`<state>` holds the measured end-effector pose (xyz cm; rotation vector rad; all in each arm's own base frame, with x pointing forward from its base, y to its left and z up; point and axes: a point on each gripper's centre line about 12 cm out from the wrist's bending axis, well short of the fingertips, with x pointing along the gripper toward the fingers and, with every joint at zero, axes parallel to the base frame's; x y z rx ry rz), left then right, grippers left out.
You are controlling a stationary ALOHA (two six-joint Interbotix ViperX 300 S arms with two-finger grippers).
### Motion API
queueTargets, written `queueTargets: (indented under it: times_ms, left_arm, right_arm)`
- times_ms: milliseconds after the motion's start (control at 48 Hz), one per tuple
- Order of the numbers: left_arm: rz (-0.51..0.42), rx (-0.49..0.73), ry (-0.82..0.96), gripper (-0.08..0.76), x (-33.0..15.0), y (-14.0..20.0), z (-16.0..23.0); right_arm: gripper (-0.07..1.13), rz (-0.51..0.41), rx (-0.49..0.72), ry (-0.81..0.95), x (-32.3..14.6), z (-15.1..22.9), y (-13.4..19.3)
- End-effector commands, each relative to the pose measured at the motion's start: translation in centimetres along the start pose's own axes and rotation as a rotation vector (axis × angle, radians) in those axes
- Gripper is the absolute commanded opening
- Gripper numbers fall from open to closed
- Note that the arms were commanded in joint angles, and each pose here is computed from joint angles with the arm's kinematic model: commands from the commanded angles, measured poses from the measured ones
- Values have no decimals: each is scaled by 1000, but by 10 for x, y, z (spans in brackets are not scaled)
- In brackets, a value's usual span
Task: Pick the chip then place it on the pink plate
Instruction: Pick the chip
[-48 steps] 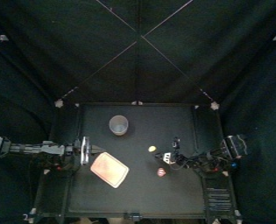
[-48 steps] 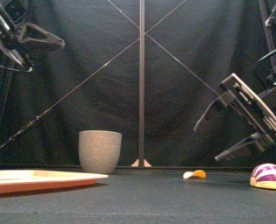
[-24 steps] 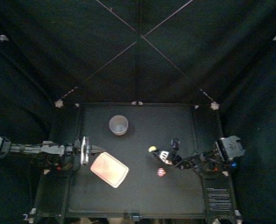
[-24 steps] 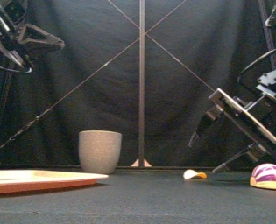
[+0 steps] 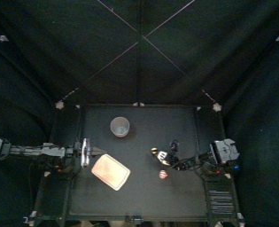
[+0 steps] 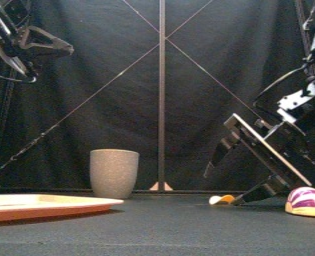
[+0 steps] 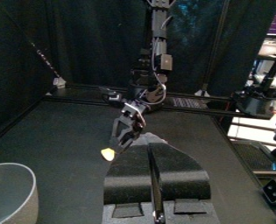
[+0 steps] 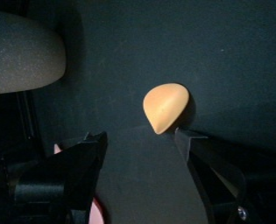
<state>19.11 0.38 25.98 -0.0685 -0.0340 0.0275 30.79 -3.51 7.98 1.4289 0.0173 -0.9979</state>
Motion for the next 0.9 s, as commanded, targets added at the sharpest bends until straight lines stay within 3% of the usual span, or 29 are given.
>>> queueTargets:
  times_ms: [21, 354, 729, 896]
  left_arm:
    - [-5, -2, -21, -6, 1, -1, 6]
    - [-5, -2, -20, -8, 1, -1, 6]
    - [-5, -2, -20, -6, 1, -1, 5]
    - [-5, -3, -18, -6, 1, -1, 5]
  right_arm:
    - [972, -13, 23, -31, 8, 9, 2]
    - [941, -49, 14, -65, 20, 16, -8]
    - [544, -73, 2, -76, 23, 18, -16]
    - [481, -62, 0, -68, 22, 16, -13]
